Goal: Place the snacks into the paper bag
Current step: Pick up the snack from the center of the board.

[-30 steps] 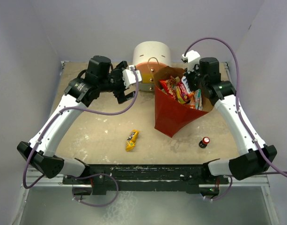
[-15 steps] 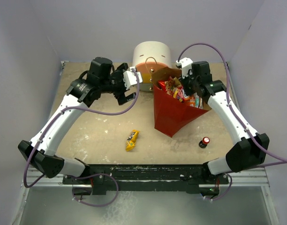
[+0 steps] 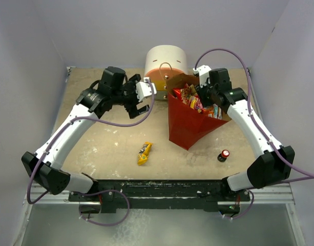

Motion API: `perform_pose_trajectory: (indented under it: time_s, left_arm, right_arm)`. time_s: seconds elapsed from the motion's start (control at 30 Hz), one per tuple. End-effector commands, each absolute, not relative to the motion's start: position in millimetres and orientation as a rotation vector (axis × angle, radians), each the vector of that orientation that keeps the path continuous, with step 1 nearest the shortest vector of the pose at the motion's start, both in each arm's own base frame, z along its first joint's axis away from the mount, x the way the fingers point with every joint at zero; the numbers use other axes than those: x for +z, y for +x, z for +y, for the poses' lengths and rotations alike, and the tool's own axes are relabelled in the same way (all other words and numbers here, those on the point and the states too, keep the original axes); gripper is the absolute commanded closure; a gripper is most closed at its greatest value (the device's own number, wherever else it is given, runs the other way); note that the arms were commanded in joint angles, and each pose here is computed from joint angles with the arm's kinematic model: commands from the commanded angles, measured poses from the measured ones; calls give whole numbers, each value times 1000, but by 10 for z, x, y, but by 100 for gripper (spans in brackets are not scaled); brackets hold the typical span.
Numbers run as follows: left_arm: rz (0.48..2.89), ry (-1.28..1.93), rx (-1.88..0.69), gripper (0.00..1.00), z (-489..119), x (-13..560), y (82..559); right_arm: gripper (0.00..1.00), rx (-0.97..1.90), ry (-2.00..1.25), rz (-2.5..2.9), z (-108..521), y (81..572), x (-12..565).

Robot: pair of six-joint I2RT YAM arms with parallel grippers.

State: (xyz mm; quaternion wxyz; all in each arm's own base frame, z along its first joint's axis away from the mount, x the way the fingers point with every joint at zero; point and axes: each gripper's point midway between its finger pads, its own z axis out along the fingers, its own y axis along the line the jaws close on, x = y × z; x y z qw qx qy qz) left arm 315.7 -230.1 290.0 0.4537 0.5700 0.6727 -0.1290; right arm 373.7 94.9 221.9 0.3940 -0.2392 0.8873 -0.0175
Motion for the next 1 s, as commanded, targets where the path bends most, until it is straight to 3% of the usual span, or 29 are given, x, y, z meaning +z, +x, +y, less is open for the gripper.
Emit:
perform_pose_trajectory:
  time_s: [0.0,0.17,0.3,0.8,0.97]
  left_arm:
    - [1705,1386,-340,1,-2286,2721,3131]
    - [1792,1413,-400,1,-2273,2270,3014]
    - [1829,1444,-499,1,-2315,1896,2856]
    - [1980,1539,-767,0,-2413,1066,2436]
    - [2019,1545,-804,7,-2523,886,2476]
  right_arm:
    - [48,-96,-586,2158,892,3753,2609]
    - [28,-128,-561,2105,812,3706,2829]
    - [21,-131,-527,2069,719,3666,2986]
    - [19,-97,-418,1928,356,3498,3498]
    - [19,-75,-424,1927,357,3482,3479]
